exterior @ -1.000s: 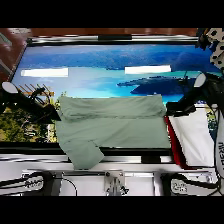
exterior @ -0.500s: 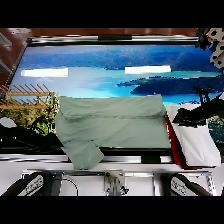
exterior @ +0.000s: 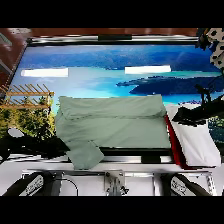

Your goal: Fold the shirts.

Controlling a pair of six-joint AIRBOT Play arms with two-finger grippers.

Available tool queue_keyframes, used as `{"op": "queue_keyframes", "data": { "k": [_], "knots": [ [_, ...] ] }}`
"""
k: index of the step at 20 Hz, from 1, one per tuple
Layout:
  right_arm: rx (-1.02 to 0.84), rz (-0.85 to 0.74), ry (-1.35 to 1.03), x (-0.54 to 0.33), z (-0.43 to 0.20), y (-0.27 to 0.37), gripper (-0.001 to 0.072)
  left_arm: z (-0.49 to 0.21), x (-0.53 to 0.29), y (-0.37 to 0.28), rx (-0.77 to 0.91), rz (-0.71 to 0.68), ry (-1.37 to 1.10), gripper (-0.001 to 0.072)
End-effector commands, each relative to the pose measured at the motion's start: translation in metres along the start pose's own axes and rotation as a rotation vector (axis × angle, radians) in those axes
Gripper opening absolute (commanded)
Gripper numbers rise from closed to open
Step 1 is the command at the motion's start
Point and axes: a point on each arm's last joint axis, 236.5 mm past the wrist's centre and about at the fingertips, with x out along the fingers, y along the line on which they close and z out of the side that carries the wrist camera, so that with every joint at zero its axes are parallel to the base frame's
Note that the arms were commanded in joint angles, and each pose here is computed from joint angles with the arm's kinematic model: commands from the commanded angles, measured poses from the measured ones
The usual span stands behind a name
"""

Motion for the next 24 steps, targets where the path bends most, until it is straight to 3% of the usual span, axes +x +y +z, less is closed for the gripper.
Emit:
{"op": "queue_keyframes", "data": {
  "k": [1,3,5,6,7,8,10,13,20,24],
  "knots": [
    [-0.006,-0.008,-0.021,0.0,0.005,-0.002,0.0476,0.009,0.009,-0.009,-0.023,-0.034,-0.041,0.0462],
    [-0.008,-0.03,-0.016,0.0,0.003,-0.007,0.0476,0.01,0.014,-0.01,-0.016,-0.016,-0.046,0.0417],
    [-0.008,-0.046,-0.006,0.0,0.001,-0.011,0.0476,0.016,0.016,-0.011,0.001,-0.003,-0.07,0.0156],
    [0.0,-0.039,0.004,0.002,-0.002,-0.01,0.0476,0.016,0.016,-0.011,0.002,-0.003,-0.069,0.0071],
    [0.011,-0.016,0.032,0.008,-0.01,-0.007,0.0476,0.014,0.016,-0.011,0.018,-0.004,-0.063,0.003],
    [0.024,0.021,0.078,0.018,-0.023,-0.002,0.0477,0.012,0.016,-0.012,0.042,-0.005,-0.052,0.0029],
    [0.034,0.132,0.178,0.042,-0.056,0.015,0.0616,0.007,0.016,-0.012,0.064,-0.009,-0.035,0.003],
    [0.061,0.136,0.261,0.064,-0.087,0.009,0.0618,0.007,0.016,-0.013,0.065,-0.01,-0.032,0.003],
    [-0.004,-0.154,0.284,0.084,-0.089,-0.026,0.0616,0.013,0.016,-0.012,0.065,-0.005,-0.058,0.003],
    [0.035,-0.151,0.366,0.098,-0.101,-0.029,0.0616,0.015,0.015,-0.011,0.065,-0.003,-0.066,0.003]
  ]
}}
